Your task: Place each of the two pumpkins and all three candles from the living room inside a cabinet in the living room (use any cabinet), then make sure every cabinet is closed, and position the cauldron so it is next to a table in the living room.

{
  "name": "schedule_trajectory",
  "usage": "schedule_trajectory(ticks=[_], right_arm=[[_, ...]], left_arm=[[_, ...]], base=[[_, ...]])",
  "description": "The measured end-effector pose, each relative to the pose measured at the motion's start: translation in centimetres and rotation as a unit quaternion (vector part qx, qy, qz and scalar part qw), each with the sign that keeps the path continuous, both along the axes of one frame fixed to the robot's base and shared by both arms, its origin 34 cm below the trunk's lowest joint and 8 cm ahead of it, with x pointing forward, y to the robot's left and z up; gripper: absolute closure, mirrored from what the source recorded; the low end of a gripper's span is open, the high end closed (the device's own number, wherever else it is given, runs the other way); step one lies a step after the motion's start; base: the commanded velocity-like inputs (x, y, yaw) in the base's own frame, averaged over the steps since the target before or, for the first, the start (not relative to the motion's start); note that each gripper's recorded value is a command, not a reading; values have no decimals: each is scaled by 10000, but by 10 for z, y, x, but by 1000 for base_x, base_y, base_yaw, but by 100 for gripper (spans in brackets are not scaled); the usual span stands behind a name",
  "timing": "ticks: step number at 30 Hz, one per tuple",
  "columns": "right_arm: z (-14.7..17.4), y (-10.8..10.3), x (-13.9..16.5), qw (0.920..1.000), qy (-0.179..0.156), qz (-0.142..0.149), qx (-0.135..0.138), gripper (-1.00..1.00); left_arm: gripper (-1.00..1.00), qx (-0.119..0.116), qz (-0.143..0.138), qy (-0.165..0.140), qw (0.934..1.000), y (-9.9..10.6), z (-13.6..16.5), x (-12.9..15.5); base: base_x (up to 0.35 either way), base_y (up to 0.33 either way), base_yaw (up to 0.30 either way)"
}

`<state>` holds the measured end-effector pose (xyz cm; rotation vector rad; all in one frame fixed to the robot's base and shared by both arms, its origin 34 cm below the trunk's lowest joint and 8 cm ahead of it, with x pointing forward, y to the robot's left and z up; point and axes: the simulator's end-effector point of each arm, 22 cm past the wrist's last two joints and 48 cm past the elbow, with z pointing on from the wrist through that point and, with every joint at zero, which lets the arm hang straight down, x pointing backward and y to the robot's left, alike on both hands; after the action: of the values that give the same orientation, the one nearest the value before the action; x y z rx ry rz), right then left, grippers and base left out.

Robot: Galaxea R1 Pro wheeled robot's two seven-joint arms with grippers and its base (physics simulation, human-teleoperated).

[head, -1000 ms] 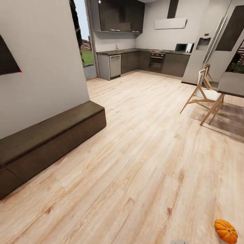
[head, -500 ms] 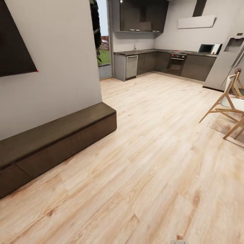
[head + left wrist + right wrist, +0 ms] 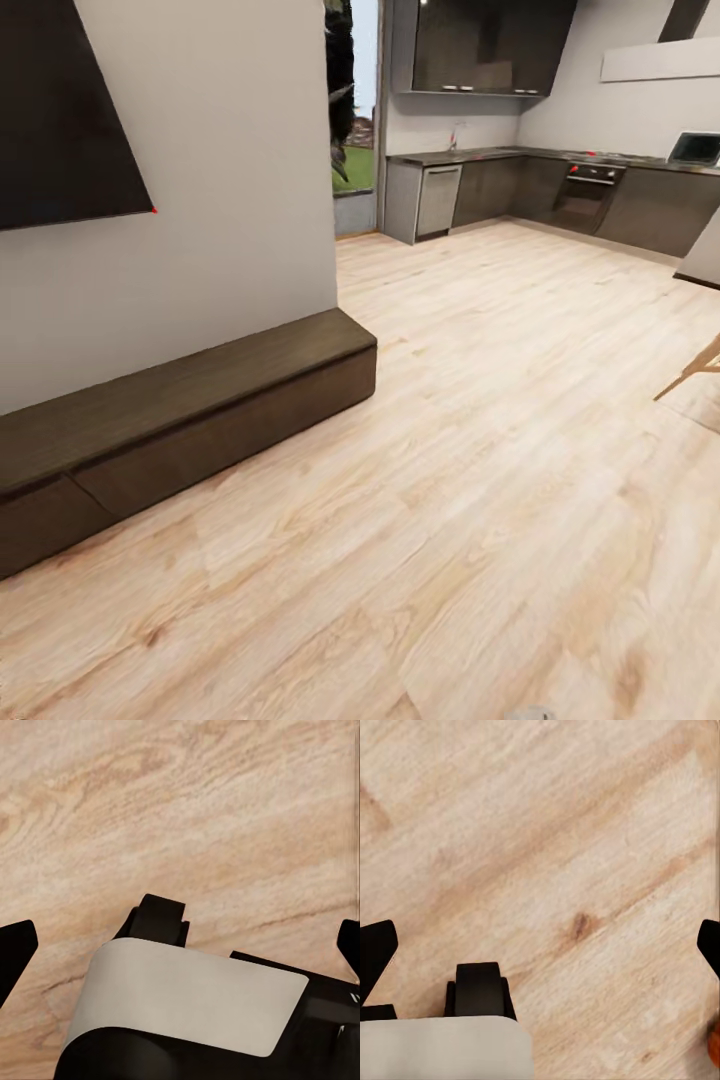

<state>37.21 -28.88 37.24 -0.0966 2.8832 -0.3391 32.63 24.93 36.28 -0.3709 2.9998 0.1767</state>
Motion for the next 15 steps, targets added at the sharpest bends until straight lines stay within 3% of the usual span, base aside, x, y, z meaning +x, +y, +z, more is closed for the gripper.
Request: schedule_trajectory(ticks=[15], right_arm=[[0,0,0,10000,0,4,0,-100]], left_arm=[[-100,0,5,0,10000,0,0,0]], base=[[287,-200,284]])
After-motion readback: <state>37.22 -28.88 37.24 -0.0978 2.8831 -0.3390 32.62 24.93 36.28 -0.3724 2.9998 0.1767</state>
